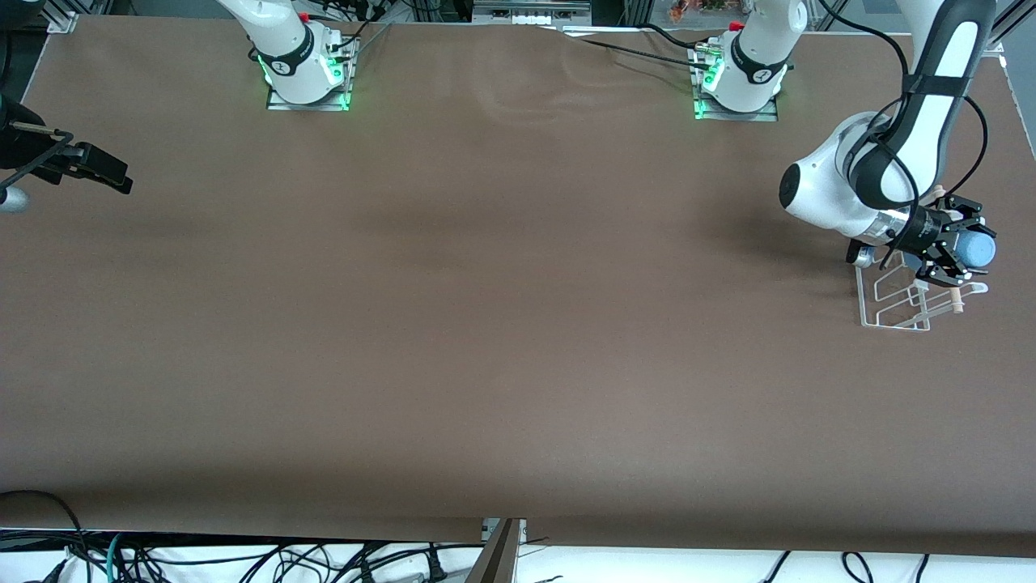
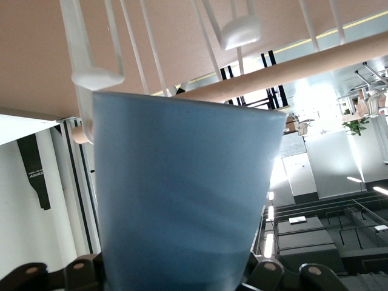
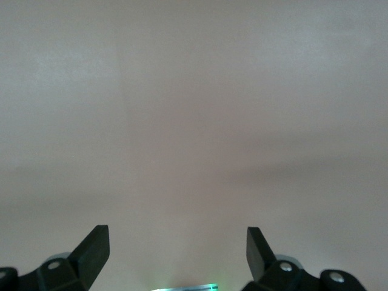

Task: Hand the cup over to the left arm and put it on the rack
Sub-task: 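Lower the cup with the left gripper onto a rack hook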

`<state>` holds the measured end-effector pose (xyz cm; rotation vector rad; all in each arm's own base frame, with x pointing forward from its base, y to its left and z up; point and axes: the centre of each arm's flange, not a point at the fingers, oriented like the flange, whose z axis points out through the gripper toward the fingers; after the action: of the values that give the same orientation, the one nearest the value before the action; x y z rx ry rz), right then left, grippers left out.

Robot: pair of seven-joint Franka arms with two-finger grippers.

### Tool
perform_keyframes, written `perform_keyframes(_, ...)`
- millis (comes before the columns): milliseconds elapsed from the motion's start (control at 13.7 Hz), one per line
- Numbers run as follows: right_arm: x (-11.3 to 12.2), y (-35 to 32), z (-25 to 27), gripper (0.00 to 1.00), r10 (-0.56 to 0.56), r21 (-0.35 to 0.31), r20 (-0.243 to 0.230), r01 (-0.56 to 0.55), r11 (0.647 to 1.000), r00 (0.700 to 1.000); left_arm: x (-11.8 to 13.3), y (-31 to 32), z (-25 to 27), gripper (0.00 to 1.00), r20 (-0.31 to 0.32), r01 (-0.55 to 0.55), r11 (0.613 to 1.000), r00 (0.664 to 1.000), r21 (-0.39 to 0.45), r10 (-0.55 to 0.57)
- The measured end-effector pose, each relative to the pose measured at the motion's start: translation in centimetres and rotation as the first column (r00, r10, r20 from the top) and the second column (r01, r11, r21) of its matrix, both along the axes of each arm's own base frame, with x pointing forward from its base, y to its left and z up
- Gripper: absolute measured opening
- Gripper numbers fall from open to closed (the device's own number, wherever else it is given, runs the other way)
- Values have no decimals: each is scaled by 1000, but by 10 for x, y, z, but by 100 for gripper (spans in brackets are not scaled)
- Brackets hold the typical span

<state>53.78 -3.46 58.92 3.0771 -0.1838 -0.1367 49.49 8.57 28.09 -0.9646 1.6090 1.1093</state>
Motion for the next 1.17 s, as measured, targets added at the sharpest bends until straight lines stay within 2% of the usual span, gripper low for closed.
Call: perform_keyframes(1169, 5, -7, -6, 100, -10, 4, -16, 10, 1000, 1000, -5, 14, -32, 67, 28, 14, 999, 1000, -31, -14)
